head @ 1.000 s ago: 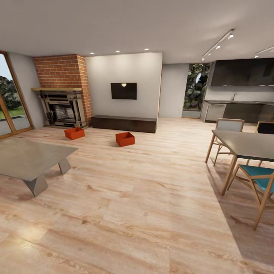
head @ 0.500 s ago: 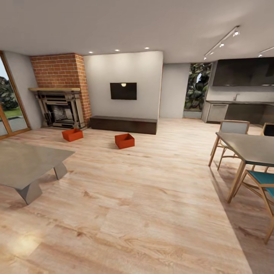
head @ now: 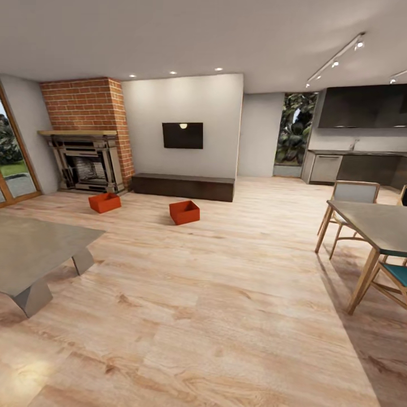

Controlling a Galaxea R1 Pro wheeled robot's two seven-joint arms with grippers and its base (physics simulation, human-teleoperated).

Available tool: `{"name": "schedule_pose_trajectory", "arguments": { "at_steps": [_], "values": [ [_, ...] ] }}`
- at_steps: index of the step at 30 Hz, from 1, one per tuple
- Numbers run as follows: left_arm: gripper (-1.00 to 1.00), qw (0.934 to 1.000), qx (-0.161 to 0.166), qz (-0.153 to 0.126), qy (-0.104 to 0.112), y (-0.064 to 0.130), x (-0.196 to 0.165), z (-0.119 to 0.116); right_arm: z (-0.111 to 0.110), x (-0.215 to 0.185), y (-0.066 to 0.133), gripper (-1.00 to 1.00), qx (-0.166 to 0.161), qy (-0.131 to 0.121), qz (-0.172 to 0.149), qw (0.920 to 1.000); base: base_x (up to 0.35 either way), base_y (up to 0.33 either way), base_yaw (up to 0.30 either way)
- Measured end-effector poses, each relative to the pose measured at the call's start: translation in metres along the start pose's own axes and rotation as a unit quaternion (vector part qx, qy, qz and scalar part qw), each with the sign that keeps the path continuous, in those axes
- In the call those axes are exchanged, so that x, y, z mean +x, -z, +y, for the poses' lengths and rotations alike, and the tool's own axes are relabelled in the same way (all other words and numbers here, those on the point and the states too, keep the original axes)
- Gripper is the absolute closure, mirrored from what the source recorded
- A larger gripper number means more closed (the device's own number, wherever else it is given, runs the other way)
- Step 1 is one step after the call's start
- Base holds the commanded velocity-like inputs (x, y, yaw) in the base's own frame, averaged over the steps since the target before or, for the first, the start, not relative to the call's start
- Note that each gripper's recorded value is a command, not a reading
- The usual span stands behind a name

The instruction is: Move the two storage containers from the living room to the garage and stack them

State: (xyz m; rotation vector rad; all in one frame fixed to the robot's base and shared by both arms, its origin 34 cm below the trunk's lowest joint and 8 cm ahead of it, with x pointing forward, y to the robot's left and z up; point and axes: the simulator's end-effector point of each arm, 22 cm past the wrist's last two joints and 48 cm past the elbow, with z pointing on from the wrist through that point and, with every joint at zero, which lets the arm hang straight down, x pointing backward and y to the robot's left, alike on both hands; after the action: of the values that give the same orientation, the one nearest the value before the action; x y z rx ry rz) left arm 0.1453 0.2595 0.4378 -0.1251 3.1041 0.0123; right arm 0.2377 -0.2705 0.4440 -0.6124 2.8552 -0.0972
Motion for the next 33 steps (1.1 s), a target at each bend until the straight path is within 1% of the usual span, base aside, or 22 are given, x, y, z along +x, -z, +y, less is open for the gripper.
{"name": "schedule_pose_trajectory", "arguments": {
  "at_steps": [33],
  "values": [
    [-1.00,1.0000,0.000,0.000,0.000,0.0000,0.0000,0.0000,-0.0016,0.0013,0.0000,-1.00,0.004,0.000,0.003,1.0000,0.322,0.000,0.000]
  ]
}}
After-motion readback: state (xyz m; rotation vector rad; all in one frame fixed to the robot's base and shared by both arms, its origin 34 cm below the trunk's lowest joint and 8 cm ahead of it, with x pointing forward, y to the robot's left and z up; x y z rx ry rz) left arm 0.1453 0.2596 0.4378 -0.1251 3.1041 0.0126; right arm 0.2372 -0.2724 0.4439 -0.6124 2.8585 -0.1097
